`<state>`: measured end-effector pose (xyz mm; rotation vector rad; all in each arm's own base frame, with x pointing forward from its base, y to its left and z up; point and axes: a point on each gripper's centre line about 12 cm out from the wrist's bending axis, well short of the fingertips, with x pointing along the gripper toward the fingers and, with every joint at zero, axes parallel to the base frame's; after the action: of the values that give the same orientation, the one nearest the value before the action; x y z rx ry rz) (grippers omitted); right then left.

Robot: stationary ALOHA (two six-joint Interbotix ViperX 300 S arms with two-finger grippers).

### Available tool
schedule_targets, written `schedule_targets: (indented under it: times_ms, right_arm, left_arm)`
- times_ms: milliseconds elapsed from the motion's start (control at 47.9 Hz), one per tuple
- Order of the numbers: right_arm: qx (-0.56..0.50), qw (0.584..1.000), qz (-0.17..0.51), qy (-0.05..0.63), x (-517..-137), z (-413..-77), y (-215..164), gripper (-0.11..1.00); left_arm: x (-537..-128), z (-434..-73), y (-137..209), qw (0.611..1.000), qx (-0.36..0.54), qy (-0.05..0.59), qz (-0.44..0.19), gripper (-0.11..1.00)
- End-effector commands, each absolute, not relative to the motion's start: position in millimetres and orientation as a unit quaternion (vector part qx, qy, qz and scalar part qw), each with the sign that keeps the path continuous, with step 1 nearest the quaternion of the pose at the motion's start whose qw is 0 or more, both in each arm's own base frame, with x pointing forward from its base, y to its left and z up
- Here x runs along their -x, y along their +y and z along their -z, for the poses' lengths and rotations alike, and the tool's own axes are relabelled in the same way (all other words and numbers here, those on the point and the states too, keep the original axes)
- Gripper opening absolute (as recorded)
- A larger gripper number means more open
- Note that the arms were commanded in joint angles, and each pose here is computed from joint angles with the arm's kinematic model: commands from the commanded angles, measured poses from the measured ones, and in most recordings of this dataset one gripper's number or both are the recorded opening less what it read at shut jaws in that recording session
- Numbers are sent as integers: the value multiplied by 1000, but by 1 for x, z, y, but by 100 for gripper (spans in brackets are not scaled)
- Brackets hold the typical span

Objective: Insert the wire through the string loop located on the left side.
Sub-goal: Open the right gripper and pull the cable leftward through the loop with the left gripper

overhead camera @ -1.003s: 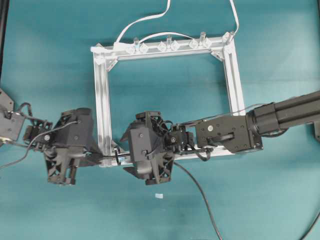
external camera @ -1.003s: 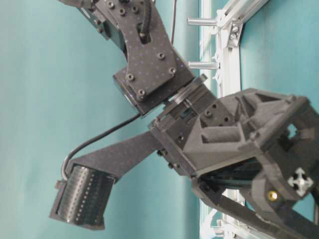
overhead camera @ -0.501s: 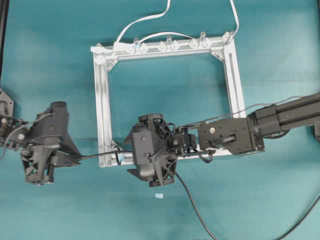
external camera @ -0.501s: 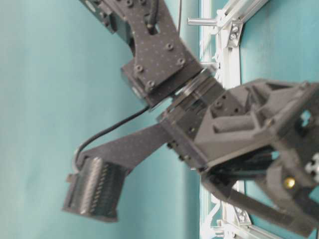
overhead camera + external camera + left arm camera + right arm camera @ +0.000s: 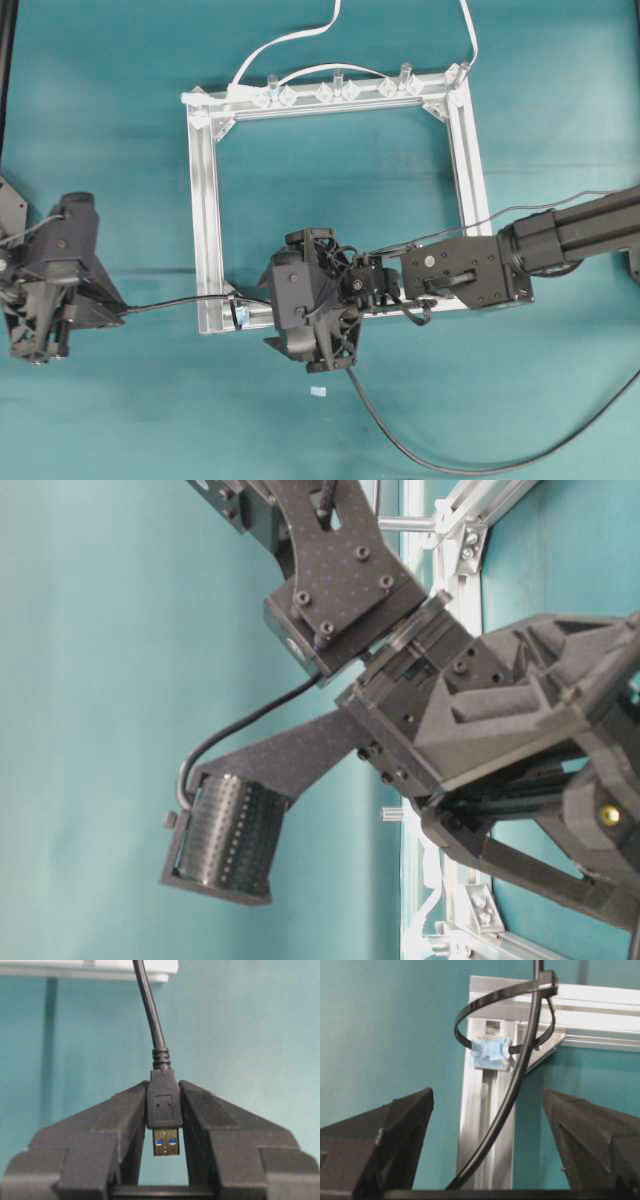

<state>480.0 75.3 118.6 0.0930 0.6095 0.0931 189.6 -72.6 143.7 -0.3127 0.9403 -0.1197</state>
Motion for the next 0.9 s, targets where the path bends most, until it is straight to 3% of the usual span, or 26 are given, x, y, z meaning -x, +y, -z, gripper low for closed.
schedule_targets:
  times_ms: [0,877]
  right_arm:
    - [-49,960,-49,272,-482,-144,76,88]
    - [-48,960,-50,272,-482,-144,77,88]
  left_arm:
    - [-186,-149,-73,880,156,445,61,21]
    - [-163,-141,-75,869,159,463,72,21]
